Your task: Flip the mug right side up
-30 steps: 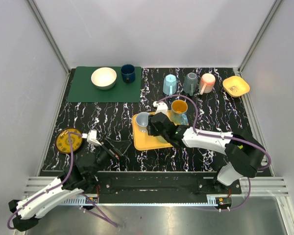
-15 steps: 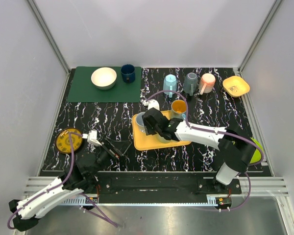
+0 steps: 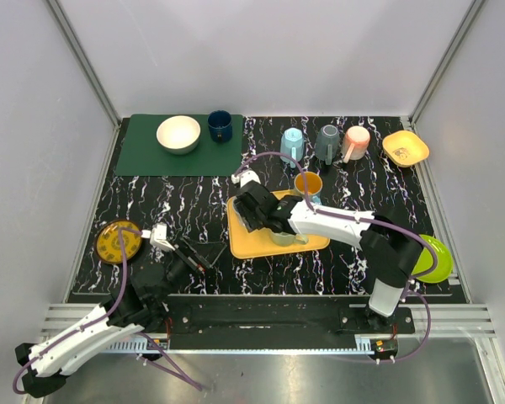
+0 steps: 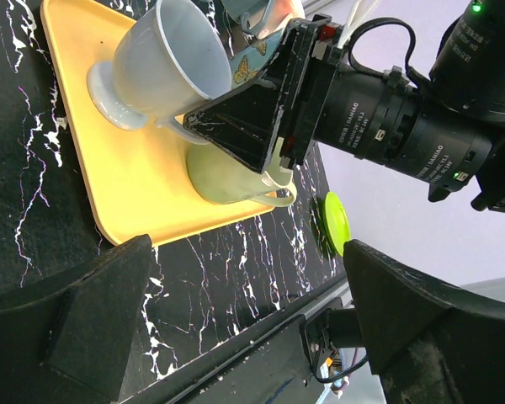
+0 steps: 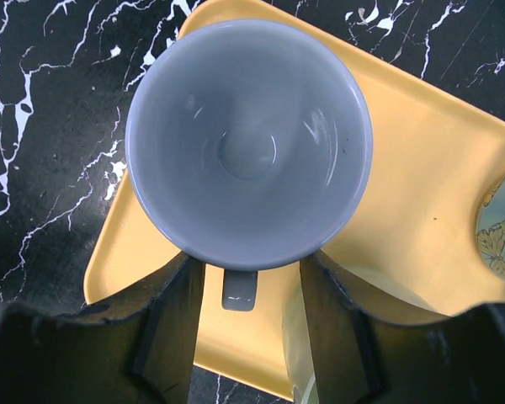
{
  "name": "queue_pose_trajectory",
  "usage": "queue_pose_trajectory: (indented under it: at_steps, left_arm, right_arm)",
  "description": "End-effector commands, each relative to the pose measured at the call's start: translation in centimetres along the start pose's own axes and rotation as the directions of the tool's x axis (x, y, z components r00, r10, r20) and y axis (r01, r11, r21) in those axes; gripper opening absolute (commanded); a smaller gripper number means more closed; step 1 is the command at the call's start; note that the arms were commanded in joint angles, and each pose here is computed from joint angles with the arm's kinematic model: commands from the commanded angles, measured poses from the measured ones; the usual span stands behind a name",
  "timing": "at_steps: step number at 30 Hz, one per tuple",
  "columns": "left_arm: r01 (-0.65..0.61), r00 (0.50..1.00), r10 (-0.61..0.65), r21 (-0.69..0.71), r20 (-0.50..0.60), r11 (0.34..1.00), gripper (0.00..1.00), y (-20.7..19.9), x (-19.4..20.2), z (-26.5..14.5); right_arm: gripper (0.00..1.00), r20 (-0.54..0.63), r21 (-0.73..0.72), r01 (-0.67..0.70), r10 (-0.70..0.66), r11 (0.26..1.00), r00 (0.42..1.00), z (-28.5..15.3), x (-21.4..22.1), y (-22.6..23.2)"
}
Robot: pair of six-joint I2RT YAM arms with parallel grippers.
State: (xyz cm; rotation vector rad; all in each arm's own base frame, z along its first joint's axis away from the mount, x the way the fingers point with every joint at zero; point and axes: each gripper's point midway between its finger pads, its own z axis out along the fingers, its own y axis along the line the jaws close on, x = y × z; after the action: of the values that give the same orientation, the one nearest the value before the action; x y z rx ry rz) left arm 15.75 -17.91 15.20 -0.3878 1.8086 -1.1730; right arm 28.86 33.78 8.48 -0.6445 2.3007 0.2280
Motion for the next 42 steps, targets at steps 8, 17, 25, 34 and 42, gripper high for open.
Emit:
queue_pose_trajectory:
  at_steps: [8,17,25,34,42]
  left_arm:
    - [0.048,0.995,-0.058,0.12,0.081,0.992,0.99,-2.5,-2.2,-0.8]
    - [0.051,0.995,-0.061,0.122,0.082,0.991,0.99,-2.6,-2.2,-0.8]
    - [0.054,0.995,-0.063,0.121,0.076,0.991,0.99,-2.4,-1.9,-0.7]
    - [0.057,0.995,-0.066,0.12,0.073,0.991,0.99,-2.3,-1.8,-0.6]
    - [0.054,0.995,-0.063,0.115,0.078,0.992,0.99,-2.2,-1.9,-0.6]
  right_arm:
    - [0.34,0.013,-0.008,0.043,-0.043,0.999,0.999,0.4,-1.5,0.0]
    - [0.48,0.032,-0.017,0.039,-0.038,0.999,0.999,-0.3,-2.4,0.1]
    - [0.49,0.039,-0.02,0.047,-0.047,0.999,0.998,-0.7,-3.1,0.2]
    - [0.25,0.022,-0.016,0.052,-0.052,0.998,0.998,-0.1,-2.7,0.3]
    - [0.0,0.035,-0.015,0.018,-0.018,1.0,0.999,-0.8,-3.3,0.2]
